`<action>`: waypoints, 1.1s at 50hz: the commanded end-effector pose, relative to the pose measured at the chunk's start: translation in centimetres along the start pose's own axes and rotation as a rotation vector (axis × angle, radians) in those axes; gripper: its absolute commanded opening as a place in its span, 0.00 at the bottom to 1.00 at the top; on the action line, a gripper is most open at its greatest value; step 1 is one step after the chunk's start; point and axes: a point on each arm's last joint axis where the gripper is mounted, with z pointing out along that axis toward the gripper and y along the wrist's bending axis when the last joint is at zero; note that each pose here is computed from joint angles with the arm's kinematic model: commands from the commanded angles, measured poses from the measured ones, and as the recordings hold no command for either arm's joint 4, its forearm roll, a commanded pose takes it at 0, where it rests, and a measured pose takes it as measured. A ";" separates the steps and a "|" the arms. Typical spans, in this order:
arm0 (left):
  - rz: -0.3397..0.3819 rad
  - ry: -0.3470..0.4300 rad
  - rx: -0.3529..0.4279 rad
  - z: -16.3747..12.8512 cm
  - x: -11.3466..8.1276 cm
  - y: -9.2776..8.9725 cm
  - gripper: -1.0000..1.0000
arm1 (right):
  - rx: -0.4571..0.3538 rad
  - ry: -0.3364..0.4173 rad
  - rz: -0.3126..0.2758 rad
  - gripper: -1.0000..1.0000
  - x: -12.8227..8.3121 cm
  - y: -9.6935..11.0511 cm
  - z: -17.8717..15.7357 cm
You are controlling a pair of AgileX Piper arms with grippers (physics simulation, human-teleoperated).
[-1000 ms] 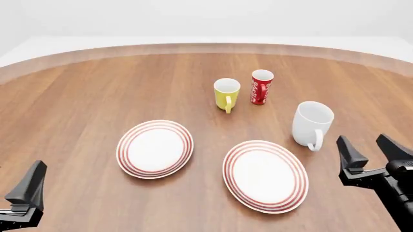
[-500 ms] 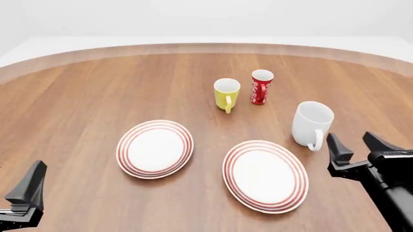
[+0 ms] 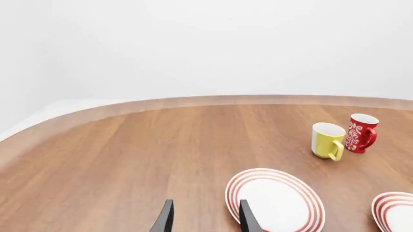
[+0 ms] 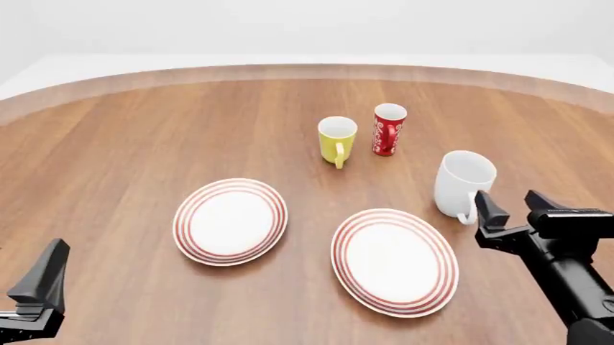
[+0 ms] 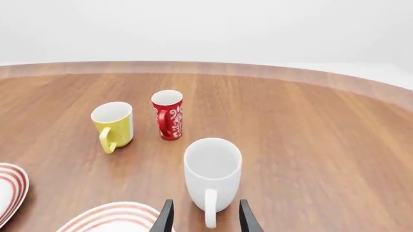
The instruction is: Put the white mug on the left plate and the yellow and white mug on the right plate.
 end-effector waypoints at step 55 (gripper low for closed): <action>0.000 0.000 0.000 0.0 0.0 0.0 1.00 | 0.030 0.155 0.088 1.00 5.1 -0.6 6.2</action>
